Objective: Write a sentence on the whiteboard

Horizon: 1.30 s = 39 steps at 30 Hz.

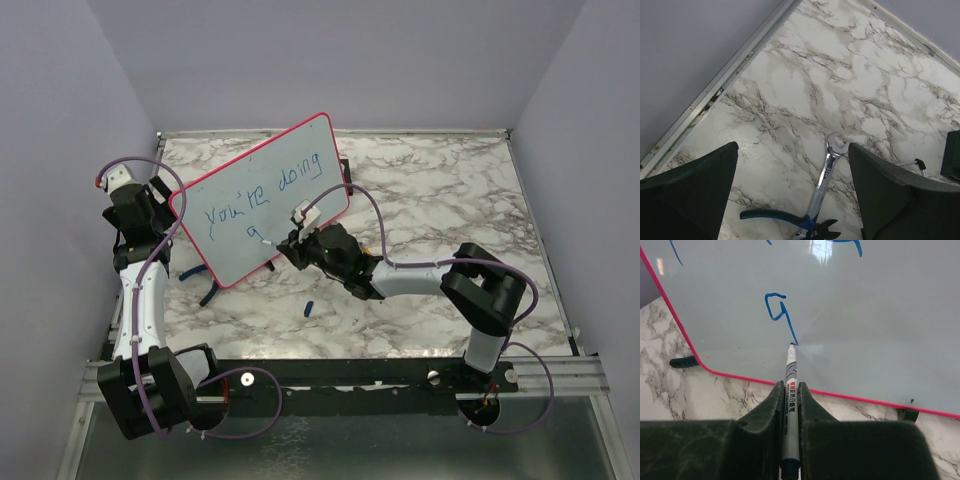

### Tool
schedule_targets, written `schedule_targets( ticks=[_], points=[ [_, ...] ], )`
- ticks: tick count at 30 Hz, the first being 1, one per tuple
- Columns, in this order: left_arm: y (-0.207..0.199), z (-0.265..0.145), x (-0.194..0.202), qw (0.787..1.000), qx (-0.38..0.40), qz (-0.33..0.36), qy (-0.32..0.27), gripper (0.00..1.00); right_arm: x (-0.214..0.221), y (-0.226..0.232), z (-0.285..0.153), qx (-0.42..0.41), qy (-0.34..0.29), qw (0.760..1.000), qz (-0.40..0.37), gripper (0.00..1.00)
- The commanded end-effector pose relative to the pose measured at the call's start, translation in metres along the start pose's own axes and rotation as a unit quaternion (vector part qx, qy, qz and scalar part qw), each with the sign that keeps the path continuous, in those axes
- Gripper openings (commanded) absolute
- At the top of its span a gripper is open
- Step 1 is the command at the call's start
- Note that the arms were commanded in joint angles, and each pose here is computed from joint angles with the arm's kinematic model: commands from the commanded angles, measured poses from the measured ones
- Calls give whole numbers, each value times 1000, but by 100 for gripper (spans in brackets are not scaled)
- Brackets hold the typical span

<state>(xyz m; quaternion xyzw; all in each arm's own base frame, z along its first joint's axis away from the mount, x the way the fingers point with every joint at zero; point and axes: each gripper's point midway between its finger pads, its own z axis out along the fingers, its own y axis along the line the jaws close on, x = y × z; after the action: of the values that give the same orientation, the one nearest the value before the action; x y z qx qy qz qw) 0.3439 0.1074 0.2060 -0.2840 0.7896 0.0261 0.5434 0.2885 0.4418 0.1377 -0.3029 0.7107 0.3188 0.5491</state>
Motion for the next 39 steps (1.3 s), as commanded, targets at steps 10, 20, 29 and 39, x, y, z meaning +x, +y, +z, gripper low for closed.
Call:
schedule_targets(
  ticks=[10,20,29,39],
  points=[
    [-10,-2,3,1000,23,3,3,92,-40,30,-8,-36,-53,998,1,0],
    [-11,-2,3,1000,26,3,2,92,-68,2,-32,38,-79,996,-8,0],
    [-12,-3,3,1000,27,5,2,92,-68,-10,-15,36,-78,996,-10,0],
    [-12,-2,4,1000,27,6,4,92,-66,-7,-2,21,-76,997,-15,0]
  ],
)
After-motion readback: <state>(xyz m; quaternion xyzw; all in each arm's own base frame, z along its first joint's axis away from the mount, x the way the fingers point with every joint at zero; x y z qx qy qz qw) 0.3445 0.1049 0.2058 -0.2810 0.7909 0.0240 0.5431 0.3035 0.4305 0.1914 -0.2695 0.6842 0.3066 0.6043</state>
